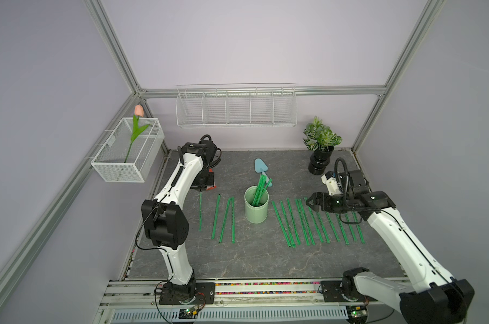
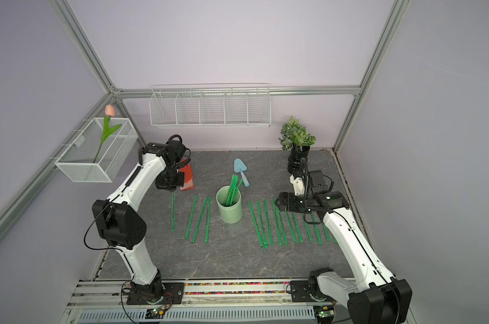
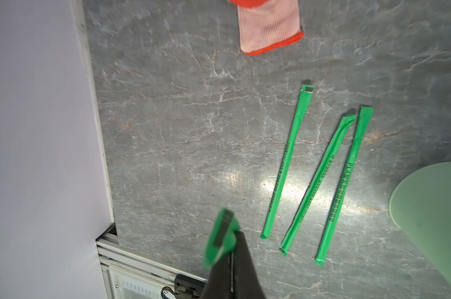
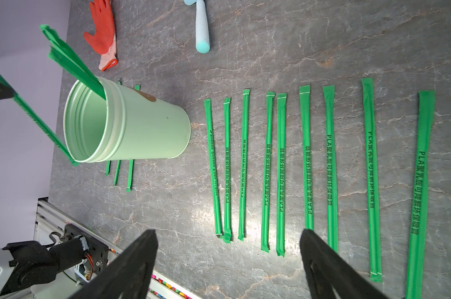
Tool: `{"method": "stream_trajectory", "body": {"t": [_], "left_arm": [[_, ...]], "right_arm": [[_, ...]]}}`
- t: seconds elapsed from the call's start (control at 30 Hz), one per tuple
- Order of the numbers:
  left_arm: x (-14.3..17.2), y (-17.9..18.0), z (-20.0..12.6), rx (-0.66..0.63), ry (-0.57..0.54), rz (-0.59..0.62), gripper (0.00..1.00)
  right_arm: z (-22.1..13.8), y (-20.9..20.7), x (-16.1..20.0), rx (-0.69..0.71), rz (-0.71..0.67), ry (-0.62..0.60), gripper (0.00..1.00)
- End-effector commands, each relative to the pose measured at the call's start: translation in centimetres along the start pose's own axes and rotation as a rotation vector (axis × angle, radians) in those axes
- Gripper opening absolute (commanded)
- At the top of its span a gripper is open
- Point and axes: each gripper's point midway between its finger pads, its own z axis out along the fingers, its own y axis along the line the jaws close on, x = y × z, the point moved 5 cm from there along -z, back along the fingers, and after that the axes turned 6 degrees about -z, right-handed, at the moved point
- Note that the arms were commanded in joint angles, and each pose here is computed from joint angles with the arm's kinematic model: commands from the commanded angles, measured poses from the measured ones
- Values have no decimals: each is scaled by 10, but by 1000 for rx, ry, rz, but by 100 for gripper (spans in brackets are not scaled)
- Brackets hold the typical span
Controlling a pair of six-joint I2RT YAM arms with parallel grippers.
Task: Take the straws out of the storage container
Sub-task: Place the straw at the center of the board.
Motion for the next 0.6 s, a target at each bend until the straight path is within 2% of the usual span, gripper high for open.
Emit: {"method": "stream_trajectory", "body": {"t": [0.0,0.23,0.57], "left_arm": [[-1,-9,23,38,62,25,0],[-7,-20,56,46,139,48,0],[-17,-16,82,45,187,37,3]], "right_arm": [[8,-2,6,2,-10,33,89],[11,-5,7,20,-16,41,89],[20,-7,5,15,-12,55,89]]}}
